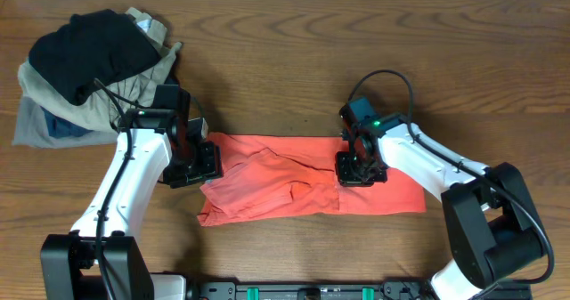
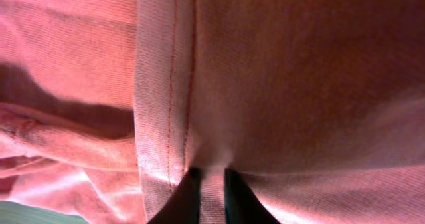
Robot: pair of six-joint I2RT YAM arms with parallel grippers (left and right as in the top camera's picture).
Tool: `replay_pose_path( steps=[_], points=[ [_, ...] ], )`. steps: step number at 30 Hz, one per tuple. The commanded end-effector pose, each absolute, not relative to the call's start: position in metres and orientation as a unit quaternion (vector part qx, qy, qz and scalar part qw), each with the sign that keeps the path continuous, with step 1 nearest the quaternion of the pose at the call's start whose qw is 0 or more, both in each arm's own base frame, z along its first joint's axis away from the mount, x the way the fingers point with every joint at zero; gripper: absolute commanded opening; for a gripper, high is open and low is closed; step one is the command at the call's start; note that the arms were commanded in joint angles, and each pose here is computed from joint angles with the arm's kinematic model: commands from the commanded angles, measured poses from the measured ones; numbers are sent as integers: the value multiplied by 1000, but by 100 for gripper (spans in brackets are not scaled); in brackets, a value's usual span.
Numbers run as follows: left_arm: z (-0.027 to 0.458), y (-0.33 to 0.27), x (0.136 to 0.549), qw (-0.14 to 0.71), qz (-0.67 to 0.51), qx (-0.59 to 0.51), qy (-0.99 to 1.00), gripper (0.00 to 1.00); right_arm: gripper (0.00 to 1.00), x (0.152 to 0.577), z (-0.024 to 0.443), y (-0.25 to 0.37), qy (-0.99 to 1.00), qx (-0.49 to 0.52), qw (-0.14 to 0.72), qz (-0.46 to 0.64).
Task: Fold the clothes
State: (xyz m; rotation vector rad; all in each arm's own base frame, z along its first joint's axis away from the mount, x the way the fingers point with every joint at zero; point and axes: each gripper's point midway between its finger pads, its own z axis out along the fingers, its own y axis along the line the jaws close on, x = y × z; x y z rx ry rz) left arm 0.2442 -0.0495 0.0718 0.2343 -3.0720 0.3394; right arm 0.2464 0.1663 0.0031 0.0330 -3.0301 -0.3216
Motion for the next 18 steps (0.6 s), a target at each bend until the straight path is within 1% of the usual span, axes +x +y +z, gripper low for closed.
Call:
replay_pose_path(
  steps=[1,4,7,12,15,18],
  points=[
    [70,-49,242,26,110,74,-991,63,20,247,2,171,-992,9,50,-115],
    [70,-49,243,25,110,74,-991,63,24,257,10,166,-992,7,37,-118],
    [69,-49,244,24,110,74,-991,63,26,266,23,160,-992,5,25,-120],
    [62,-49,242,39,109,76,-990,63,29,282,60,146,-994,-11,-9,-110],
    [58,-56,241,54,127,77,-987,63,31,287,80,140,-992,-19,-34,-118],
    [53,-57,239,65,129,79,-986,63,32,288,90,137,-991,-22,-47,-120]
  ],
)
